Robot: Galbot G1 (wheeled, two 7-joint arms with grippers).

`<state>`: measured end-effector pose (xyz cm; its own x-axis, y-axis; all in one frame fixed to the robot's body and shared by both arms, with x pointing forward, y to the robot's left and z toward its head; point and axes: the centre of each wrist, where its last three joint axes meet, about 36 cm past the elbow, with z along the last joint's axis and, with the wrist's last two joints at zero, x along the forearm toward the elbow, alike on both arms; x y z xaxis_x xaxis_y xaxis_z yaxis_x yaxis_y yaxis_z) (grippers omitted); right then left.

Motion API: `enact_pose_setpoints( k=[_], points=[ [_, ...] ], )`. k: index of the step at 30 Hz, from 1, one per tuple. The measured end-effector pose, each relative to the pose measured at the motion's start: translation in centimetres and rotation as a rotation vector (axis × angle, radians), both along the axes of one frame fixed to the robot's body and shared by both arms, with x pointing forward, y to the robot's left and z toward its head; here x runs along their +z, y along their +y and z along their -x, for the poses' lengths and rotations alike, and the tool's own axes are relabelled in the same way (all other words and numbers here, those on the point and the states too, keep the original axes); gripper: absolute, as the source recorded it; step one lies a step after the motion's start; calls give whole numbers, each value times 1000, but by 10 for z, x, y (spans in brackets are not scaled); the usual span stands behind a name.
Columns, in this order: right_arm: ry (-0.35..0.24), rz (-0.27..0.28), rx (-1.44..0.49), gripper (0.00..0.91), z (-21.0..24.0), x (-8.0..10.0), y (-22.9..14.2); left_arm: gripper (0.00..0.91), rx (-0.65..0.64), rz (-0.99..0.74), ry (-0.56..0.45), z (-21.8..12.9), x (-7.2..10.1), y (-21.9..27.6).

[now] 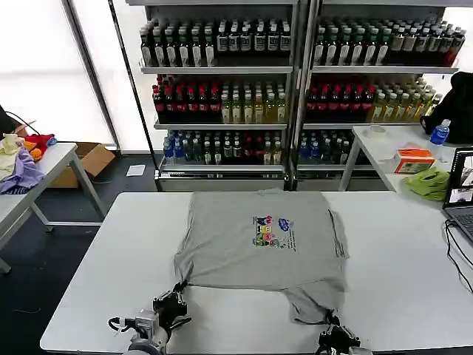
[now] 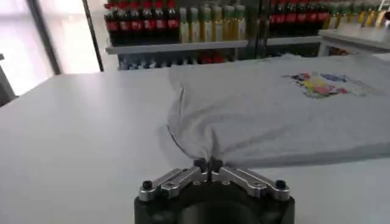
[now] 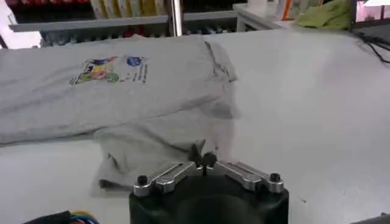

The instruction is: Fold and organize the clothes.

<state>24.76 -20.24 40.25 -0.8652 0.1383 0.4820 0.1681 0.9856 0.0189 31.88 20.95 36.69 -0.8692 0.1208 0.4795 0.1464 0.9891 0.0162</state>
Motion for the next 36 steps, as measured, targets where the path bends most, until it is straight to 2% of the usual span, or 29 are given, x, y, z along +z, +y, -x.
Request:
enact_pose_setpoints(
  k=[9, 20, 28, 36],
  points=[
    [-179, 23, 9, 0, -31, 22, 0, 0, 22, 61, -129, -19, 11, -3],
    [-323, 47, 26, 0, -90, 34, -3, 0, 49, 137, -258, -58, 27, -1],
    [-330, 43, 46, 0, -146, 24, -3, 0, 58, 163, -268, -94, 22, -2],
    [-282, 43, 64, 0, -199, 17, -3, 0, 71, 161, -235, -132, 11, -1]
  ],
)
